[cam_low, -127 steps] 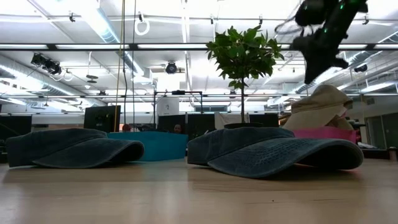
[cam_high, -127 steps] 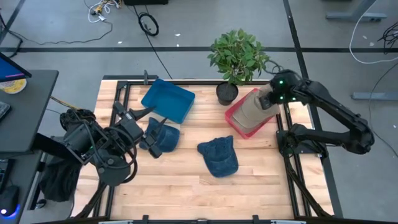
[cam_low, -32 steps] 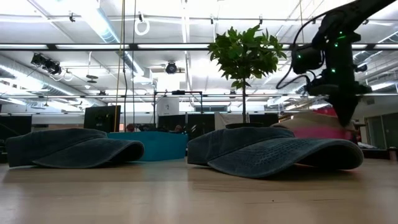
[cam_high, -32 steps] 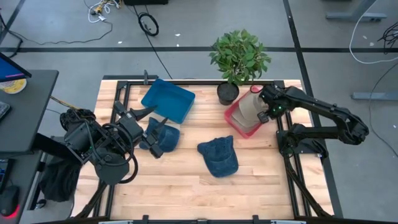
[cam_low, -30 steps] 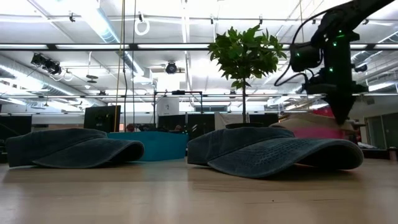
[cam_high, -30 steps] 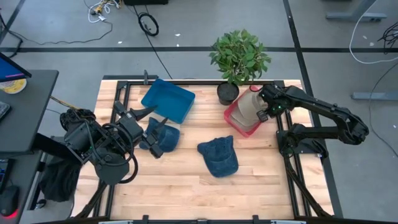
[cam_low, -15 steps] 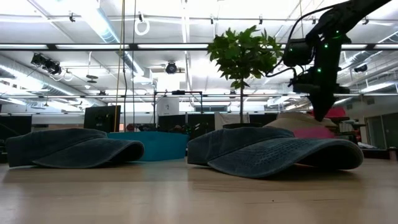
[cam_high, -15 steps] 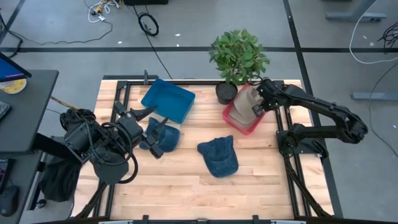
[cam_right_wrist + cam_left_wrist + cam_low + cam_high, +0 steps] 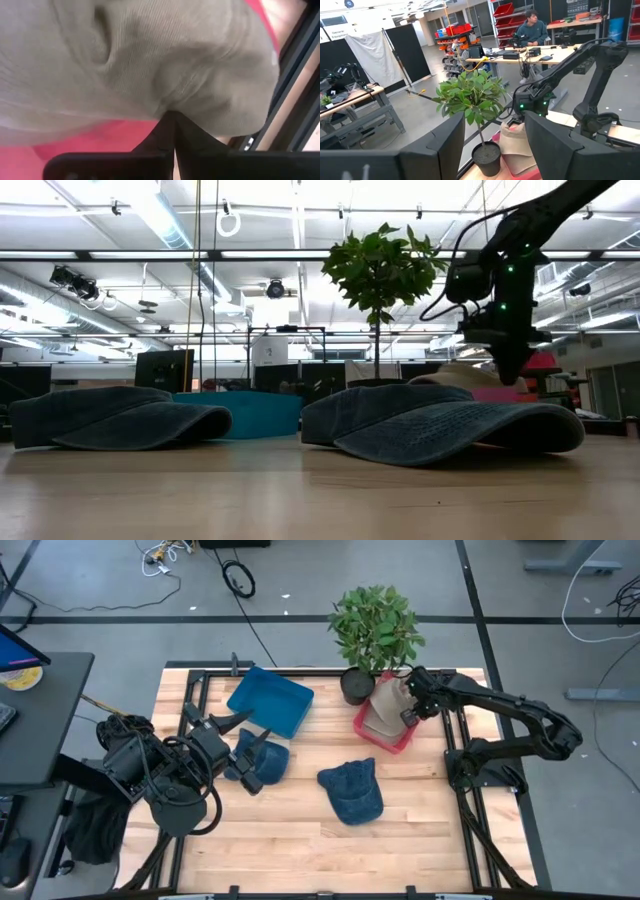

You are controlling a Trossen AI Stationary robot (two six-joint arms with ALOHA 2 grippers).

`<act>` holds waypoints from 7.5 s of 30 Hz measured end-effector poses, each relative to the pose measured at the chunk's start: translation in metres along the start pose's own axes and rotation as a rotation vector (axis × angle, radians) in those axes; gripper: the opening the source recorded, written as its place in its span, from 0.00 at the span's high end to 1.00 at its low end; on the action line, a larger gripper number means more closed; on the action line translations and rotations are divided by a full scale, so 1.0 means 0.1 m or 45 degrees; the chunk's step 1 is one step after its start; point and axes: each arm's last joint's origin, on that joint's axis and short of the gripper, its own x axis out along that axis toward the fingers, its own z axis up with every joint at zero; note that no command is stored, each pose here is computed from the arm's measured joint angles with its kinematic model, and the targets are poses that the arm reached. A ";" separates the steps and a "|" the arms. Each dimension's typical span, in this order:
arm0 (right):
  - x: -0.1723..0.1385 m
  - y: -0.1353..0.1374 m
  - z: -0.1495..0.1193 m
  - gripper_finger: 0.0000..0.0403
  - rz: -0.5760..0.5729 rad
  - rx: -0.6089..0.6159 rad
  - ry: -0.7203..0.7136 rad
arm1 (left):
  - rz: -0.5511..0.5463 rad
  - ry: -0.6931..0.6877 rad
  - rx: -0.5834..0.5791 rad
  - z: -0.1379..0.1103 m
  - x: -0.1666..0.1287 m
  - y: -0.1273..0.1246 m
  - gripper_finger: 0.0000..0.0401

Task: Pick & Place hat
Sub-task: Put the brown cap into the red bin, then adjust the red bin, then put the right blue cap into the blue bin

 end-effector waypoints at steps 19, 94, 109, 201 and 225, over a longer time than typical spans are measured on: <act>-0.08 -0.01 -0.20 1.00 -0.009 -0.058 0.167 | -0.001 0.000 0.000 0.00 0.00 0.00 0.48; -1.25 1.02 -0.88 1.00 1.198 0.311 -0.346 | -0.230 0.088 0.125 -0.02 -0.01 -0.05 0.48; -1.26 1.54 -1.65 1.00 1.277 0.798 -0.343 | -0.233 0.085 0.128 -0.01 -0.01 -0.06 0.48; -0.72 2.58 -2.35 0.38 0.378 -1.461 -0.508 | -0.227 0.052 0.211 0.05 0.03 -0.08 0.48; 0.09 2.87 -2.38 0.47 -0.033 -1.345 -0.703 | -0.228 0.050 0.190 0.06 0.03 -0.08 0.48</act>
